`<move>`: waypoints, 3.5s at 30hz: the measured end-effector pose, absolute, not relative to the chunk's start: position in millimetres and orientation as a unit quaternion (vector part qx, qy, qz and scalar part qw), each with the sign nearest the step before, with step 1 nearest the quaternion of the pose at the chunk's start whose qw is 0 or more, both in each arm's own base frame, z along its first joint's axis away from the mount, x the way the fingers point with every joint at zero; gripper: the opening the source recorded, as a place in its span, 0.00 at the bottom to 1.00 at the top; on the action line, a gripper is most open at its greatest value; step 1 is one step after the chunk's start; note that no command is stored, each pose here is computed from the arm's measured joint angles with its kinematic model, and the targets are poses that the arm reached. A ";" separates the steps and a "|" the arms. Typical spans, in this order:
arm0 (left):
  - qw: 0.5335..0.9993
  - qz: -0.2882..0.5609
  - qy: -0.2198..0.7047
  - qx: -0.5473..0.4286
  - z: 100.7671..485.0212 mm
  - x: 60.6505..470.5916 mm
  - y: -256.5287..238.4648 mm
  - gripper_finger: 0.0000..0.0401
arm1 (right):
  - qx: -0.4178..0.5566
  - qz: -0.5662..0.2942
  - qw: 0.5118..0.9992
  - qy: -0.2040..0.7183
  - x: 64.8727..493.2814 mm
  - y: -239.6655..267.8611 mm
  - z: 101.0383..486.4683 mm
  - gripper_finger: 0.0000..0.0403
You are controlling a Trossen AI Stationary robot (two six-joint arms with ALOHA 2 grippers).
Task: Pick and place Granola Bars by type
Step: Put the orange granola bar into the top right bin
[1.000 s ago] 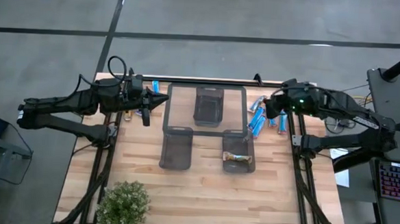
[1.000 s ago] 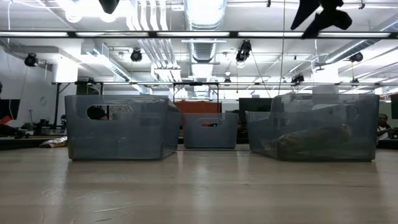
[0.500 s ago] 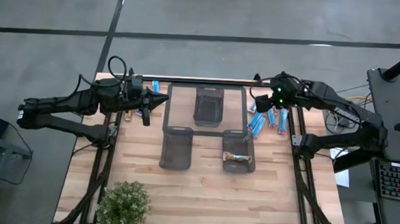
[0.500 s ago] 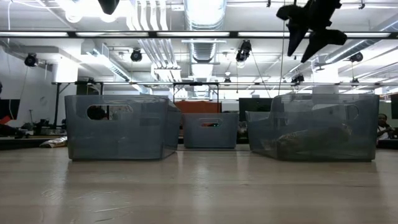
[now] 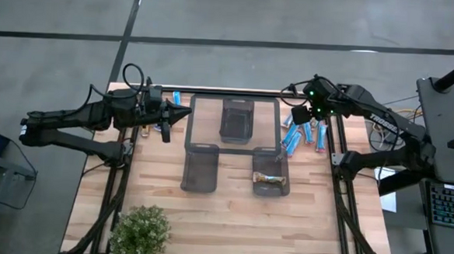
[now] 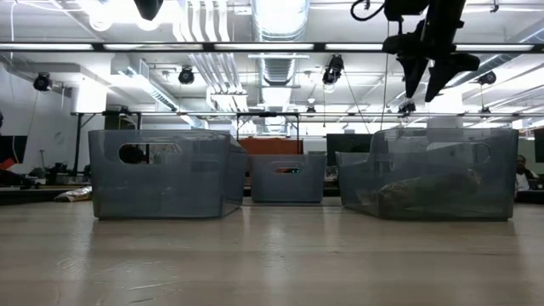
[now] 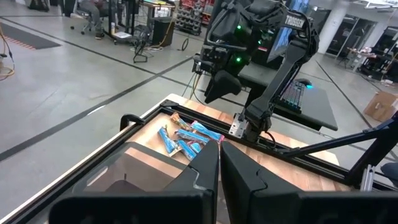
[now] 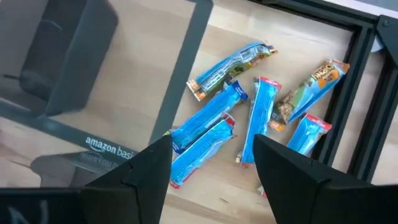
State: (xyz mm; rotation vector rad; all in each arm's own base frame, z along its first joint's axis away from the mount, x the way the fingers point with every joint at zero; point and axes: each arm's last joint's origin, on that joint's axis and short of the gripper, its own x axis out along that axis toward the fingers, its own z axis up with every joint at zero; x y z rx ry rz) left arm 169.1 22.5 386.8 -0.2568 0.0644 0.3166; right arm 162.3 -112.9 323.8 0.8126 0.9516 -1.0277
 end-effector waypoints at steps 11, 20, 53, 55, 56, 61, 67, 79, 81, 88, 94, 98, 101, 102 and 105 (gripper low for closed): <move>0.978 0.157 0.032 -0.130 386.8 169.1 22.5 0.00 | 0.390 -0.468 0.681 0.407 163.6 -113.3 324.0 0.53; 0.977 0.158 0.030 -0.140 386.7 169.1 22.5 0.00 | 0.448 -0.468 0.664 0.373 178.2 -129.0 315.3 0.53; 0.964 0.162 0.034 -0.208 376.4 171.7 22.6 0.00 | 0.575 -0.604 0.453 0.316 203.4 -223.1 224.3 0.53; 0.964 0.162 0.031 -0.210 377.8 171.4 22.6 0.00 | 0.580 -0.606 0.442 0.318 200.8 -228.1 219.5 0.53; 0.964 0.162 0.031 -0.210 378.2 171.3 22.6 0.00 | 0.584 -0.606 0.437 0.318 199.4 -230.4 217.4 0.53; 0.963 0.161 0.027 -0.215 379.7 170.3 22.6 0.00 | 0.599 -0.606 0.414 0.319 190.5 -241.7 209.1 0.53; 0.961 0.159 0.027 -0.225 378.8 170.3 22.4 0.00 | 0.605 -0.612 0.402 0.312 184.8 -244.9 206.5 0.53; 0.961 0.159 0.026 -0.226 378.5 170.4 22.4 0.00 | 0.614 -0.619 0.373 0.316 183.3 -243.5 184.6 0.53; 0.960 0.159 0.027 -0.227 378.3 170.5 22.4 0.00 | 0.616 -0.619 0.379 0.306 184.3 -244.7 183.1 0.53; 0.960 0.160 0.026 -0.229 378.4 170.4 22.5 0.00 | 0.622 -0.622 0.377 0.290 183.0 -243.0 172.8 0.53; 0.960 0.159 0.023 -0.229 379.0 170.3 22.4 0.00 | 0.626 -0.625 0.369 0.286 180.9 -240.2 165.5 0.53; 0.960 0.159 0.023 -0.229 379.1 170.2 22.4 0.00 | 0.628 -0.625 0.372 0.279 180.5 -239.6 161.2 0.53; 0.960 0.159 0.022 -0.230 379.3 170.2 22.4 0.00 | 0.632 -0.626 0.371 0.269 180.0 -238.7 156.6 0.53; 0.960 0.159 0.022 -0.230 379.3 170.2 22.4 0.00 | 0.634 -0.625 0.371 0.266 179.9 -238.5 155.3 0.53; 0.960 0.159 0.022 -0.230 379.4 170.2 22.5 0.00 | 0.636 -0.623 0.371 0.264 179.3 -237.4 152.2 0.53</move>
